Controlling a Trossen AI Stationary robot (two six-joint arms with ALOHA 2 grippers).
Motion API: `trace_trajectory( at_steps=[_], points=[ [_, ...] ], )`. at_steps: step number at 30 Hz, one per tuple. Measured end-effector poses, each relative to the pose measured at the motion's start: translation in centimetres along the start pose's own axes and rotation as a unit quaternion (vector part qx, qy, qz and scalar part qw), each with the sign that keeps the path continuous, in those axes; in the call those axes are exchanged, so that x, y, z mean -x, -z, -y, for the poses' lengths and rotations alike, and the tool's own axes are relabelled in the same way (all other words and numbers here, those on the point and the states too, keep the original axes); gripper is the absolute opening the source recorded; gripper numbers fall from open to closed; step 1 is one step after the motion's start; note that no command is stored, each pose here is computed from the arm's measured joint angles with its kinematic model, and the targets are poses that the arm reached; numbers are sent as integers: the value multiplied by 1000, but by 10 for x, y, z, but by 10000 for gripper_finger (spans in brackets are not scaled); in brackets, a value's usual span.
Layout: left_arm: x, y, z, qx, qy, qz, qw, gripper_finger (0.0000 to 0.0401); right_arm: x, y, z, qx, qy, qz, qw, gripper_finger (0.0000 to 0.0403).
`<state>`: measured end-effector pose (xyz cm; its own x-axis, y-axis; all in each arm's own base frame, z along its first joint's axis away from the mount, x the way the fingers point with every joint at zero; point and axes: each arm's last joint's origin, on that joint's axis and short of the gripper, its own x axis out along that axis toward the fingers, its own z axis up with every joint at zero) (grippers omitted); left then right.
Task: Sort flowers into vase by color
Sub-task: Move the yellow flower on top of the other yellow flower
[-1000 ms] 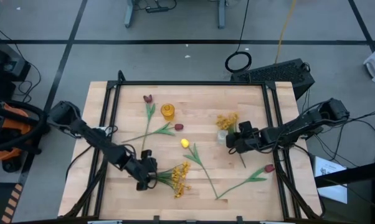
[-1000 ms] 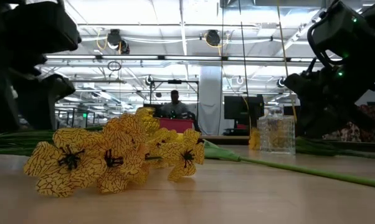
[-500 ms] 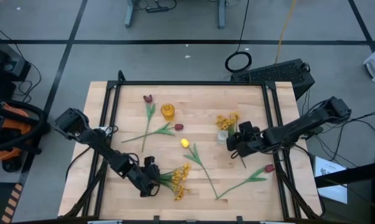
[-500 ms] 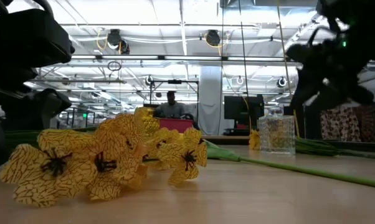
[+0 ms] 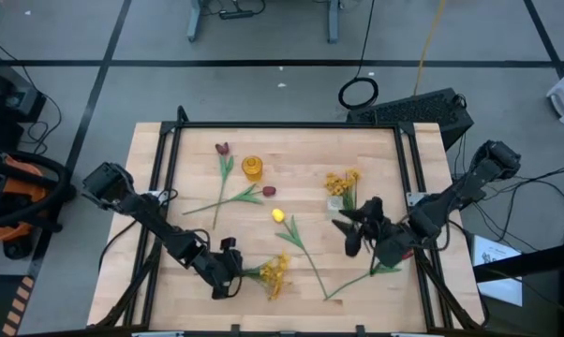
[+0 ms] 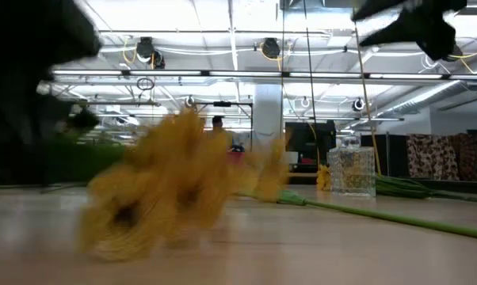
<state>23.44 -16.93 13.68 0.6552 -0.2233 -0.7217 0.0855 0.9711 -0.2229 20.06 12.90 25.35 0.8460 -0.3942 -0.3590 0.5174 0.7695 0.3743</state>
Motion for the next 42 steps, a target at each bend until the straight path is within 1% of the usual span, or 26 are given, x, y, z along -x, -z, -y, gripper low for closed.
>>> trace_trajectory(
  at_steps=[3,7,9,12,15,20,24,28,32,38,42],
  points=[
    [16,-23,1,-3,8,52,999,34,2,8,-16,35,-29,26,999,189],
    [43,-51,-1,2,15,119,993,20,-1,19,-30,58,-38,54,996,189],
    [55,-59,-5,5,12,144,989,18,-5,24,-34,62,-43,55,996,189],
    [71,-68,-10,4,-8,184,983,18,-10,32,-39,69,-49,58,995,189],
    [86,-79,-13,-4,-17,239,971,22,-15,39,-46,76,-57,66,993,189],
    [101,-98,-10,-39,9,338,940,23,-24,47,-59,90,-78,95,988,189],
    [107,-108,-11,-62,29,380,922,23,-31,49,-68,96,-95,127,983,190],
    [108,-111,-14,-73,28,394,916,23,-42,46,-74,103,-136,155,973,192],
    [109,-113,-13,-80,36,407,909,23,-52,40,-77,105,-176,195,959,192],
    [100,-119,-8,-104,64,452,883,24,-68,29,-75,120,-237,244,933,193],
    [87,-120,-6,-113,63,465,876,24,-77,23,-72,118,-262,262,921,193]
  ],
)
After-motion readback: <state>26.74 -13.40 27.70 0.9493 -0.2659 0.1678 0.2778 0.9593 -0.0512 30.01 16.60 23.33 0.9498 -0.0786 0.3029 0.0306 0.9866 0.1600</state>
